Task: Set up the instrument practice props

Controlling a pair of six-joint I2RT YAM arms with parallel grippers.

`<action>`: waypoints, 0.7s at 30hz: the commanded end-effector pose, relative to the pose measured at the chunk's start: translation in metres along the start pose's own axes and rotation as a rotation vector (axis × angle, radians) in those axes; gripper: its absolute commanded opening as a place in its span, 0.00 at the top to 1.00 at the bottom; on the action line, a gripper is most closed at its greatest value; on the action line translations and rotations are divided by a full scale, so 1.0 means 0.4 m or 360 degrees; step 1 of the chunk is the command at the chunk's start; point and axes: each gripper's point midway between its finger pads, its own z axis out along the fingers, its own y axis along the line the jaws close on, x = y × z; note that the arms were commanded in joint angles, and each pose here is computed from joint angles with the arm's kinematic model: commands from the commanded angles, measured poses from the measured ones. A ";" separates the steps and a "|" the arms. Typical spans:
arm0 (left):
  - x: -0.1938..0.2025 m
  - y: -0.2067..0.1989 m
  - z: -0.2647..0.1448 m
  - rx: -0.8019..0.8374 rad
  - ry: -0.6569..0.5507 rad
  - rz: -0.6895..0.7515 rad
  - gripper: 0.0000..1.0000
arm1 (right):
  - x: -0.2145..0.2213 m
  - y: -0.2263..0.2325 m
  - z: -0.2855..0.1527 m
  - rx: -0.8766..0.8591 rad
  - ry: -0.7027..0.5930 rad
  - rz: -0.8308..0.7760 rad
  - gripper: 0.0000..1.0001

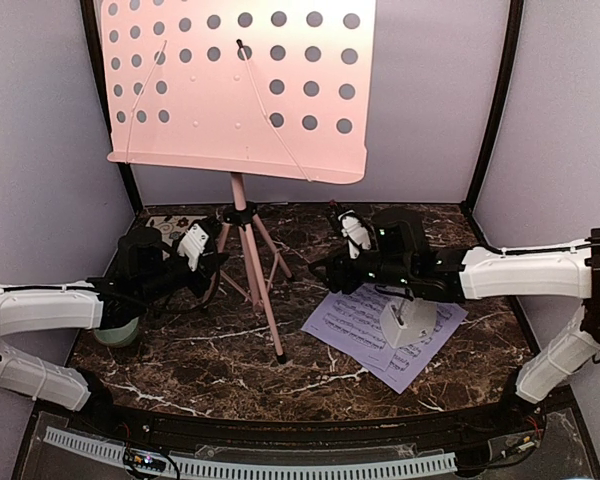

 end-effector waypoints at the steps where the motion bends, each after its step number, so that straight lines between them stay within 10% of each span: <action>1: -0.075 0.051 -0.026 -0.0142 -0.0178 -0.0033 1.00 | -0.020 -0.021 0.090 0.0027 -0.0003 -0.0087 0.36; 21: -0.093 0.038 -0.006 -0.0078 -0.0206 -0.0062 1.00 | -0.147 0.049 0.299 -0.0176 -0.0246 -0.0401 0.42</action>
